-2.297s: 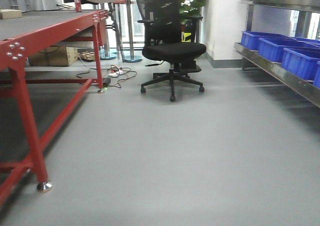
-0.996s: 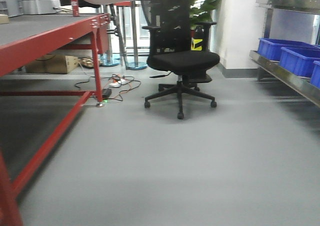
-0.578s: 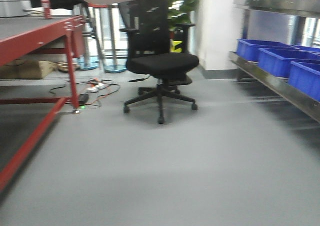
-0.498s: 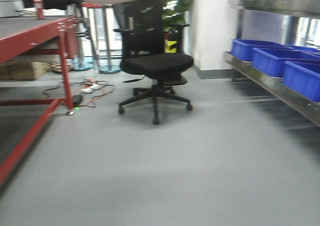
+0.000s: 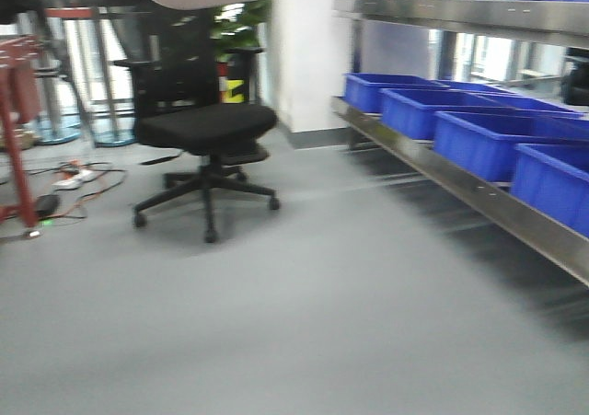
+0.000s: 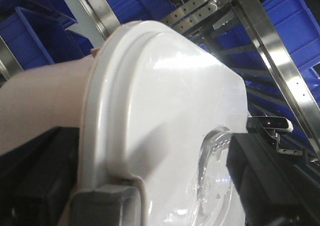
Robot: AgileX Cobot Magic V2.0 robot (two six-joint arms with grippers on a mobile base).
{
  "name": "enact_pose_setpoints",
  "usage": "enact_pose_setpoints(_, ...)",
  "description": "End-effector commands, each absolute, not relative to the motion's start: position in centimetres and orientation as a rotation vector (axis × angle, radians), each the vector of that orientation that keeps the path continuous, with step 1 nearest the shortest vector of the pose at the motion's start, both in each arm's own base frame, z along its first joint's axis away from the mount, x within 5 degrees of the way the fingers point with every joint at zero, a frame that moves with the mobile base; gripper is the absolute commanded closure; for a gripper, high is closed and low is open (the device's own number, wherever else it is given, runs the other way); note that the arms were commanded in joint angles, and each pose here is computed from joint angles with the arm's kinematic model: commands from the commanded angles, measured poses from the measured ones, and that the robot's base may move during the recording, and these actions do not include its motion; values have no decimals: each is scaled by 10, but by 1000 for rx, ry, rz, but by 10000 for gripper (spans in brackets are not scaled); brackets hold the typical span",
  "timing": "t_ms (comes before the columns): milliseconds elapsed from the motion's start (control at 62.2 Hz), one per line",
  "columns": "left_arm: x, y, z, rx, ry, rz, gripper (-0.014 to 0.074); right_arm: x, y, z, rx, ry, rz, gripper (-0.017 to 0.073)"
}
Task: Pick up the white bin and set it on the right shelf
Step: 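Carry the bin with both grippers while driving to the steel shelving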
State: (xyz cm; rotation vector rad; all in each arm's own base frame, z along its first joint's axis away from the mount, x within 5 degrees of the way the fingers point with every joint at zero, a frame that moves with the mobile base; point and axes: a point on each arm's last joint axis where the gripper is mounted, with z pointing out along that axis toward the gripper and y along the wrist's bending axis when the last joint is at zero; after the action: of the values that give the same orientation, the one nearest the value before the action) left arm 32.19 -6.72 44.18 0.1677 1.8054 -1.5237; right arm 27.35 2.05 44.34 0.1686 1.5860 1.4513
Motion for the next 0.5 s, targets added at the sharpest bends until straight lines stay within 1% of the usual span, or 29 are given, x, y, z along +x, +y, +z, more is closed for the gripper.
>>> enact_pose_setpoints(0, 287, -80, 478, 357, 1650, -1728, 720, 253, 28, 476, 81, 1421, 1611, 503)
enact_pose_setpoints(482, 287, -80, 478, 357, 1650, -1728, 720, 253, 28, 476, 81, 1421, 1611, 503)
